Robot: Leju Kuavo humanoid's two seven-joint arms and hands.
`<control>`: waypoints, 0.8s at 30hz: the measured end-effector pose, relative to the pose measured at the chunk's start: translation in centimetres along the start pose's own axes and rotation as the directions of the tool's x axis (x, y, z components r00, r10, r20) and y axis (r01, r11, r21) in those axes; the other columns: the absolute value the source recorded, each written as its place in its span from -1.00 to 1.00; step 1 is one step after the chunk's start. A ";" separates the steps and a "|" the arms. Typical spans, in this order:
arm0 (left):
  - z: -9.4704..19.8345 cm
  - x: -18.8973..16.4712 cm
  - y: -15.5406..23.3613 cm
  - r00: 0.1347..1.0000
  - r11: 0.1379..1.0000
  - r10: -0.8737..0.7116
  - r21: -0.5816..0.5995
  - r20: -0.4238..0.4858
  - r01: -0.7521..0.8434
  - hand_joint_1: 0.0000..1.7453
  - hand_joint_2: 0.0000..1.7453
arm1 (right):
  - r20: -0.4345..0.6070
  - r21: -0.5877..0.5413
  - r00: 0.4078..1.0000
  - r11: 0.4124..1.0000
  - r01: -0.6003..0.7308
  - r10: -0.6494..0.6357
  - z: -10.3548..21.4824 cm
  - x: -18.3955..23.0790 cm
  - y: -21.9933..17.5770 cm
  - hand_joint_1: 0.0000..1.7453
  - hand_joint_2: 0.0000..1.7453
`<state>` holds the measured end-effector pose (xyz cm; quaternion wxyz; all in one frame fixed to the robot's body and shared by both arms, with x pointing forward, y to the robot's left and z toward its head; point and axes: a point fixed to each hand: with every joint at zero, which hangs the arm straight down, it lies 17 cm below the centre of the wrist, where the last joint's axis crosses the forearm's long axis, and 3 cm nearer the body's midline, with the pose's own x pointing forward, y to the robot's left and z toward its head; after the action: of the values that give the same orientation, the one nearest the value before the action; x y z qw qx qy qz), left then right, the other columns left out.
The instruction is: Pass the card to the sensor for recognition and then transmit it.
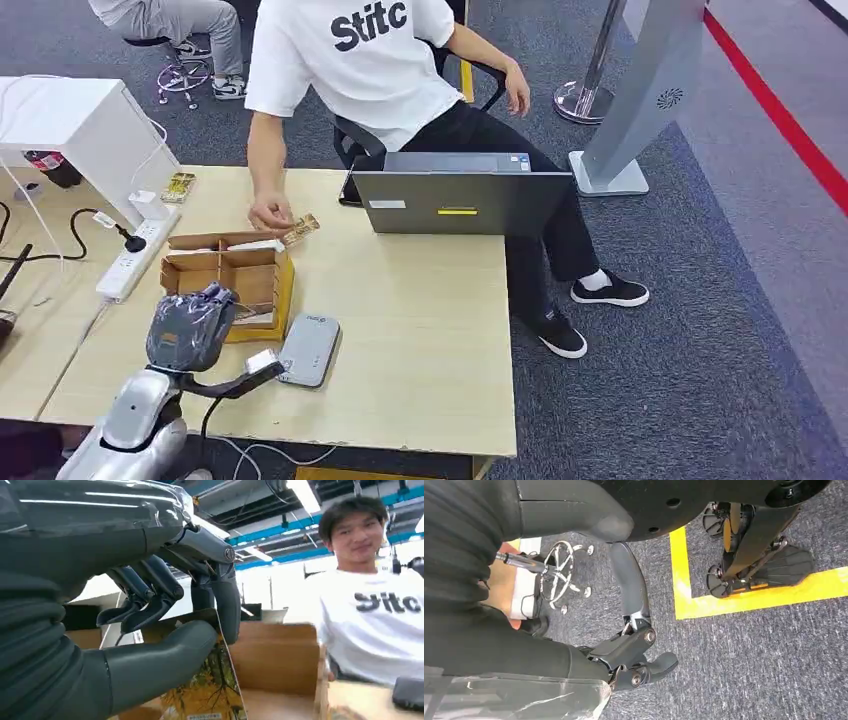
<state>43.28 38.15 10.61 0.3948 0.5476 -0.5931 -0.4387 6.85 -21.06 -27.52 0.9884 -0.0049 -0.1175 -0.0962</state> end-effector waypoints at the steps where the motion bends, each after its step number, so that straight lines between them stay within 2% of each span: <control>1: -0.5 0.0 1.0 1.000 1.000 0.012 0.029 0.000 -0.012 1.00 1.00 | 0.000 0.000 1.000 1.000 0.000 0.000 0.0 0.0 0.0 -1.00 1.00; 4: -2.5 -0.1 4.4 1.000 0.993 0.025 0.112 0.011 -0.026 1.00 1.00 | 0.001 -0.001 1.000 1.000 0.002 -0.002 0.0 0.0 0.0 -1.00 1.00; 8: -4.4 -1.1 9.7 0.990 0.966 0.138 0.219 0.013 -0.137 1.00 1.00 | 0.000 -0.002 1.000 1.000 0.013 -0.013 0.0 -0.1 -0.1 -1.00 1.00; 11: -5.5 -2.2 12.9 0.992 0.956 0.129 0.264 0.018 -0.129 1.00 1.00 | 0.001 0.000 1.000 1.000 0.015 -0.015 0.0 0.0 0.0 -1.00 1.00; 24: -5.2 -5.9 15.2 0.996 0.949 0.079 0.309 -0.040 -0.063 1.00 1.00 | 0.000 0.002 1.000 1.000 0.008 -0.008 0.0 0.0 0.0 -1.00 1.00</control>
<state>44.16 43.81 26.76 0.3357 0.5918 -0.6630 -0.3124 6.82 -21.03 -27.51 0.9880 -0.0034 -0.1174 -0.1002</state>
